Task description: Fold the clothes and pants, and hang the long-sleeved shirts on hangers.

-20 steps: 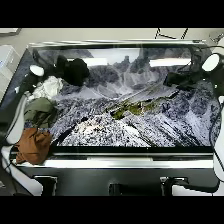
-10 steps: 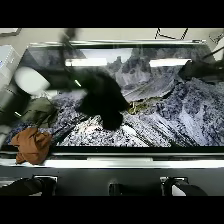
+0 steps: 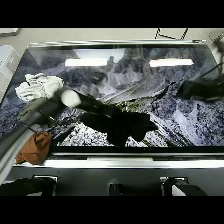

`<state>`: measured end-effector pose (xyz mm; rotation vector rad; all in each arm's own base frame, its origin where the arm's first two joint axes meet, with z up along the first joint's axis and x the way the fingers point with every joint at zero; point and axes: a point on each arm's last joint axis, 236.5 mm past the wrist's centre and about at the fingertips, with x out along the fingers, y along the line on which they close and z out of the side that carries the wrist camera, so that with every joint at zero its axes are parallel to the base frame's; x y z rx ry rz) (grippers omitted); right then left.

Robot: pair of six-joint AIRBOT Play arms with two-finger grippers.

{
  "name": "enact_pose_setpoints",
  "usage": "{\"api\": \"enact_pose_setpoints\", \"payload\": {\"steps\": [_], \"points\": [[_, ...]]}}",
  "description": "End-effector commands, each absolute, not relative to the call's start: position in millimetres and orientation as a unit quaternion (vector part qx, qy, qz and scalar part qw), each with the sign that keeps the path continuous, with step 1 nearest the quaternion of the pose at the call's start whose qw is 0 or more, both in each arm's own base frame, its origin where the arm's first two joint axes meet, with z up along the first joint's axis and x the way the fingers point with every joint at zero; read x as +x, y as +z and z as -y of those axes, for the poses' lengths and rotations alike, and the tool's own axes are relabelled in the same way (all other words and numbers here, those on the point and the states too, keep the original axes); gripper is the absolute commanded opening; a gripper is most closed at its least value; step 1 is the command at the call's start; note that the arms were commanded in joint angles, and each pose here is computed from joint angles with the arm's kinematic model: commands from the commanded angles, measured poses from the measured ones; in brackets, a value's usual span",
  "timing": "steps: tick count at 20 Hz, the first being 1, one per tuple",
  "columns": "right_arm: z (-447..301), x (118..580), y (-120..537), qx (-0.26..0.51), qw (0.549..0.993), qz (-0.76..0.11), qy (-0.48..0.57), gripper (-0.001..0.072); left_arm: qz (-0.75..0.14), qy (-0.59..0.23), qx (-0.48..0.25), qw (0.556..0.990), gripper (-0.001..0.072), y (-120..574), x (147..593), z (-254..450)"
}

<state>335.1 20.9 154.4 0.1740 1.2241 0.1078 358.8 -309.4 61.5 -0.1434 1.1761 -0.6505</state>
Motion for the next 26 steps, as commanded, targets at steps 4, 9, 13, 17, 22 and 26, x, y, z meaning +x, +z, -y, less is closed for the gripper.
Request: {"api": "enact_pose_setpoints", "payload": {"steps": [4, 9, 13, 17, 22, 26], "points": [[-75, 280, -1, 0.185, 0.681, -0.699, 0.111, 0.0713, -0.676, -0.102, -0.227, 0.693, 0.0718, -1, 353, 91], [-61, 305, -30, 0.204, 0.722, -0.659, 0.058, 0.0713, -0.611, -0.112, -0.380, 0.686, 0.0716, -55, 364, 132], [-39, 325, -37, 0.215, 0.742, -0.635, 0.008, 0.0717, -0.622, -0.110, -0.375, 0.679, 0.0716, -84, 364, 162], [-6, 313, -48, 0.295, 0.690, -0.660, -0.020, 0.0716, -0.620, -0.109, -0.364, 0.686, 0.0714, -99, 366, 182], [-28, 277, -76, 0.334, 0.615, -0.714, 0.023, 0.0718, -0.588, -0.083, -0.375, 0.712, 0.0129, -99, 384, 192], [-49, 298, -88, 0.407, 0.613, -0.677, 0.029, 0.0718, -0.570, -0.104, -0.363, 0.730, 0.0020, -81, 388, 193]]}}
